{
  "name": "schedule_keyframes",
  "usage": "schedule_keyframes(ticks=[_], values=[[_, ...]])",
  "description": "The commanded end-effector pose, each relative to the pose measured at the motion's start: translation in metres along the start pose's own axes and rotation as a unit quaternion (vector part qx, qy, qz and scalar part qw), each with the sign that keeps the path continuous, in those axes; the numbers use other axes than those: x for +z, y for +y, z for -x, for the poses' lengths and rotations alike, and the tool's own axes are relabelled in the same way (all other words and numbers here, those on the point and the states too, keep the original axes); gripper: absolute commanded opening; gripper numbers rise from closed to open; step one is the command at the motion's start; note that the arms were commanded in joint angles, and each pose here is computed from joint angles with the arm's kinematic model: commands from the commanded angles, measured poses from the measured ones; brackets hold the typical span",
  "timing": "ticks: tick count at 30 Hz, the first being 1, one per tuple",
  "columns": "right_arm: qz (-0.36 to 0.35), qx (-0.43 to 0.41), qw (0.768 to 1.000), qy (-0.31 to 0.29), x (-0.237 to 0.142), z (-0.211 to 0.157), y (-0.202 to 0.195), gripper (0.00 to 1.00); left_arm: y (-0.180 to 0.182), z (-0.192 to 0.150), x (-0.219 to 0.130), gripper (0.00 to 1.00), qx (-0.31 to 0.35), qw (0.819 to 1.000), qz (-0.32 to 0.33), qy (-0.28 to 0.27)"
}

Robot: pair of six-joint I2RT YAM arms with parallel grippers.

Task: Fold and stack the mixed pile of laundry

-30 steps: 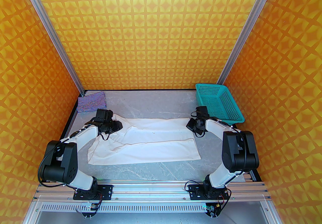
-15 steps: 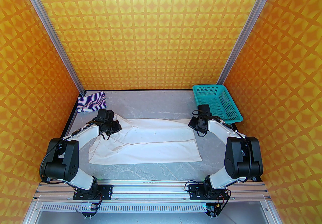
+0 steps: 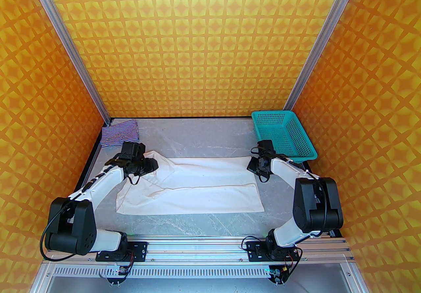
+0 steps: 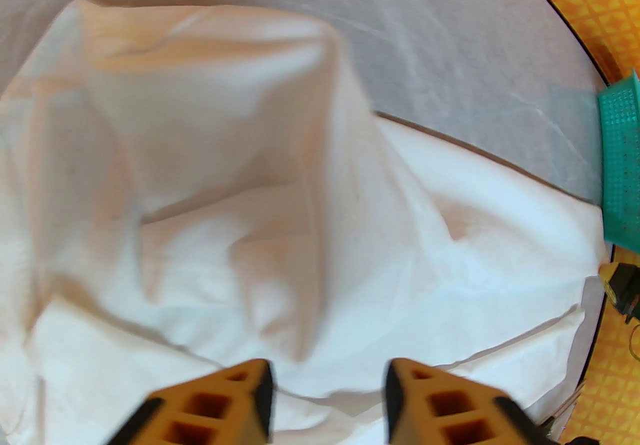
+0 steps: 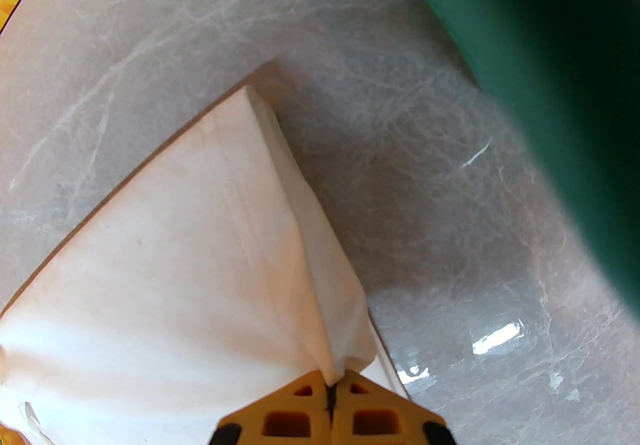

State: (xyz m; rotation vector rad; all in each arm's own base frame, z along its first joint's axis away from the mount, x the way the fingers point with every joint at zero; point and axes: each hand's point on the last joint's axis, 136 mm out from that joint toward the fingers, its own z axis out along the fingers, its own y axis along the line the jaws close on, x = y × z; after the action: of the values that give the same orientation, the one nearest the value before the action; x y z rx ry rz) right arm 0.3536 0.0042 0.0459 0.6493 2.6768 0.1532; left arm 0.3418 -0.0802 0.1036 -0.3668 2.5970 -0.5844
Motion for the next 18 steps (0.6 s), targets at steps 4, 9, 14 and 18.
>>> schedule_keyframes(ticks=[4,9,14,18], values=[[-0.021,-0.009,1.000,0.001,0.009,-0.002,-0.009,0.00,0.028,0.042,-0.010,0.50,-0.005,0.999,0.026,-0.041],[-0.014,-0.010,1.000,0.003,0.010,-0.001,-0.005,0.00,0.026,0.092,0.016,0.53,-0.016,0.998,0.004,-0.058],[-0.011,-0.011,1.000,0.000,0.009,0.001,-0.003,0.00,0.035,0.111,0.050,0.53,-0.041,0.999,-0.001,-0.027],[-0.008,-0.009,1.000,-0.001,0.010,0.002,-0.003,0.00,0.041,0.105,0.063,0.58,-0.058,0.998,-0.002,-0.024]])
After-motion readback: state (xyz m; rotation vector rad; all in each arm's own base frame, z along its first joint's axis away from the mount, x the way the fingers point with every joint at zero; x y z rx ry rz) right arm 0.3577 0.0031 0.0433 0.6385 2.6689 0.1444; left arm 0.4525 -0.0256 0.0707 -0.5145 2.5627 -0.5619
